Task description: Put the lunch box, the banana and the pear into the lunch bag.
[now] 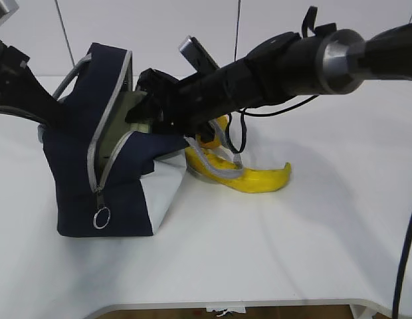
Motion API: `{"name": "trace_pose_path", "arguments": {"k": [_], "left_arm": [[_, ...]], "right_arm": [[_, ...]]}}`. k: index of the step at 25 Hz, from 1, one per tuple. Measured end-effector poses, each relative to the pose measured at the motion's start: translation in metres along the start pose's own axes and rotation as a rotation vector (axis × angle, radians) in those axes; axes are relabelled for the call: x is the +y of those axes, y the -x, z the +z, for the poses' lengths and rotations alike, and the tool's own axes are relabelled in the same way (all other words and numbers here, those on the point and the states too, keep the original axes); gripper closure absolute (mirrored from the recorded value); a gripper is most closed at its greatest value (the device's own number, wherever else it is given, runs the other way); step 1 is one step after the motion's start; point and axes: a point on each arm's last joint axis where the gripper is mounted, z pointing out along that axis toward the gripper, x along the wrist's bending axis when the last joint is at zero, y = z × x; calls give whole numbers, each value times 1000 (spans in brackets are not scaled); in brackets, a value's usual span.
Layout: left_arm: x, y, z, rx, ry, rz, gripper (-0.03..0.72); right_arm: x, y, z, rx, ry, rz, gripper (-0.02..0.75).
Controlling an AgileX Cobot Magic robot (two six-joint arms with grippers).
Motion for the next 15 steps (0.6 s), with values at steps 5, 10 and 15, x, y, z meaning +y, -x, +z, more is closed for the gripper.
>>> {"name": "trace_pose_path", "arguments": {"k": [5,10,15], "left_arm": [[0,0,0,2,-1,1,690],[0,0,0,3,-2,2,690],[0,0,0,4,-3,3,690]], "right_arm": [[-3,22,18,-27,-18,40,371],[-1,26,24,-16,-13,69,371],[-2,29,27,-17,-22,73,352]]}}
